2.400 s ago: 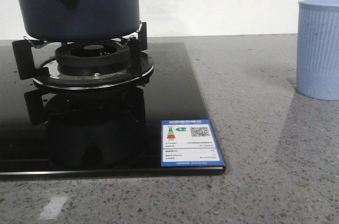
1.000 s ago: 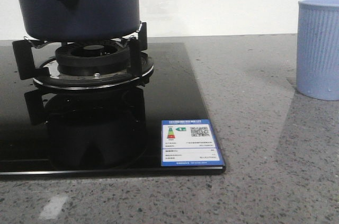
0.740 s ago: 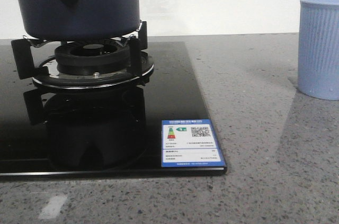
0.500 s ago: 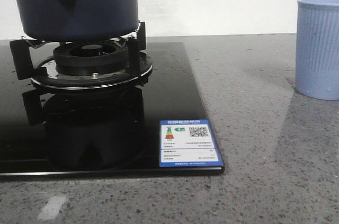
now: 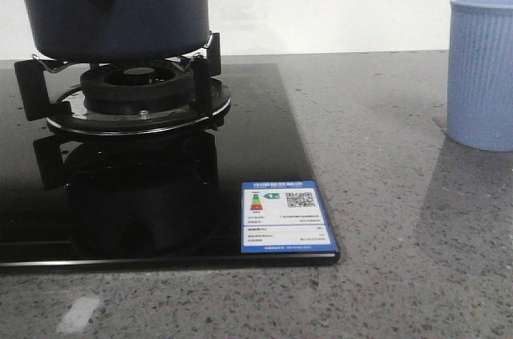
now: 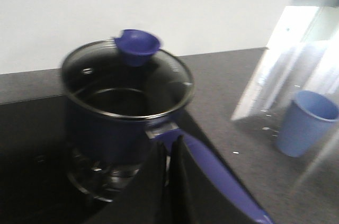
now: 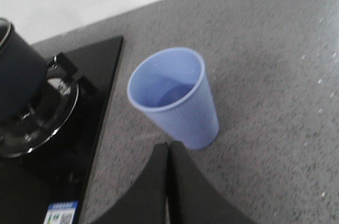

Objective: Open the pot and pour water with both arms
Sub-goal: 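Grasp the blue lid knob with the left gripper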

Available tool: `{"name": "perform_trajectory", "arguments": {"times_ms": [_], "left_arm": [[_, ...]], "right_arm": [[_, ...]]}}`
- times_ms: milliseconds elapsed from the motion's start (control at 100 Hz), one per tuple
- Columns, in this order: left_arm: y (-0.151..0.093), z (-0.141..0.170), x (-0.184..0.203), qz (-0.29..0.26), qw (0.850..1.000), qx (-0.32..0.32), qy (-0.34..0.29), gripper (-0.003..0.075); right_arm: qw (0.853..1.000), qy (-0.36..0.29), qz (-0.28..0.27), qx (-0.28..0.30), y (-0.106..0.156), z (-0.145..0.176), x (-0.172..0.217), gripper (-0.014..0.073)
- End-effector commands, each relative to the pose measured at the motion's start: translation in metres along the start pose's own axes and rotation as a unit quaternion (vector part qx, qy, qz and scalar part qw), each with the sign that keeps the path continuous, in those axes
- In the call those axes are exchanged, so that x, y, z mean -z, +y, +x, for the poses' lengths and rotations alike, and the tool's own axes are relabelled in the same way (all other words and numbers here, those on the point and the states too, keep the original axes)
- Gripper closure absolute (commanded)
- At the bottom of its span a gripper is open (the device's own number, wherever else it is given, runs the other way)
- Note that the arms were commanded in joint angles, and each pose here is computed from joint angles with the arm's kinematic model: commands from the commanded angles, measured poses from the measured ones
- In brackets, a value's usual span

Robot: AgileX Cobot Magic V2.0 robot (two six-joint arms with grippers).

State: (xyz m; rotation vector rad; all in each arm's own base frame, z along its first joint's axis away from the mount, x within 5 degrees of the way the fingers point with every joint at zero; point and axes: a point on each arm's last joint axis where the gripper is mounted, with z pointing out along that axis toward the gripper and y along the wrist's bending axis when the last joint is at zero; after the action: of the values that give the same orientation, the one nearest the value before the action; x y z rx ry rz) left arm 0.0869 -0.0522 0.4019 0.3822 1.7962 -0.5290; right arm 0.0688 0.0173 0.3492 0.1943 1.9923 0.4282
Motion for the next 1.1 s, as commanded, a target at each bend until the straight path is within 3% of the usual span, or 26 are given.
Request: {"name": "perform_trajectory", "arguments": {"times_ms": [0,140,230,300,400,450,490,550,680,740,810,900,990,1090], "left_arm": [[-0.016,-0.026,-0.001,0.076,0.997,0.002,-0.024,0.0739],[-0.037,-0.04,-0.004,0.183,0.983,-0.002,-0.009,0.0738],[-0.049,-0.047,-0.006,0.259,0.966,0.003,-0.006,0.0738],[-0.059,-0.05,-0.01,0.334,0.942,0.016,-0.004,0.0738],[-0.071,-0.055,-0.014,0.45,0.892,0.045,-0.005,0.0738],[-0.073,-0.057,-0.018,0.488,0.872,0.045,-0.013,0.0738],[-0.073,-0.058,-0.022,0.501,0.864,0.036,-0.023,0.0738],[-0.071,-0.058,-0.03,0.49,0.871,0.014,-0.039,0.0739],[-0.059,-0.057,-0.048,0.401,0.91,-0.076,-0.075,0.0737],[-0.054,-0.057,-0.054,0.359,0.921,-0.123,-0.089,0.0713],[-0.047,-0.057,-0.06,0.31,0.931,-0.172,-0.092,0.0618],[-0.037,-0.055,-0.067,0.243,0.941,-0.221,-0.083,0.0412],[-0.027,-0.057,-0.072,0.181,0.946,-0.256,-0.084,0.0246],[-0.018,-0.062,-0.077,0.123,0.952,-0.262,-0.102,0.0233]], "right_arm": [[0.999,-0.005,-0.028,0.015,0.011,-0.015,0.005,0.0664],[0.997,0.009,-0.068,0.028,0.021,-0.017,0.009,0.0664],[0.995,0.011,-0.09,0.035,0.025,-0.016,0.01,0.0664],[0.994,0.011,-0.098,0.041,0.026,-0.016,0.011,0.0664],[0.994,0.011,-0.098,0.045,0.026,-0.016,0.011,0.0664],[0.994,0.01,-0.098,0.048,0.026,-0.016,0.011,0.0664],[0.994,0.01,-0.098,0.053,0.026,-0.016,0.011,0.0664],[0.993,0.008,-0.098,0.067,0.026,-0.016,0.011,0.0664],[0.99,-0.014,-0.099,0.096,0.027,-0.02,0.011,0.0664],[0.989,-0.03,-0.098,0.105,0.027,-0.023,0.011,0.0664],[0.988,-0.051,-0.095,0.114,0.027,-0.026,0.011,0.0662],[0.986,-0.074,-0.091,0.121,0.027,-0.03,0.011,0.0643],[0.983,-0.091,-0.09,0.131,0.027,-0.033,0.012,0.0524],[0.981,-0.105,-0.09,0.133,0.027,-0.036,0.012,0.0234]]}}
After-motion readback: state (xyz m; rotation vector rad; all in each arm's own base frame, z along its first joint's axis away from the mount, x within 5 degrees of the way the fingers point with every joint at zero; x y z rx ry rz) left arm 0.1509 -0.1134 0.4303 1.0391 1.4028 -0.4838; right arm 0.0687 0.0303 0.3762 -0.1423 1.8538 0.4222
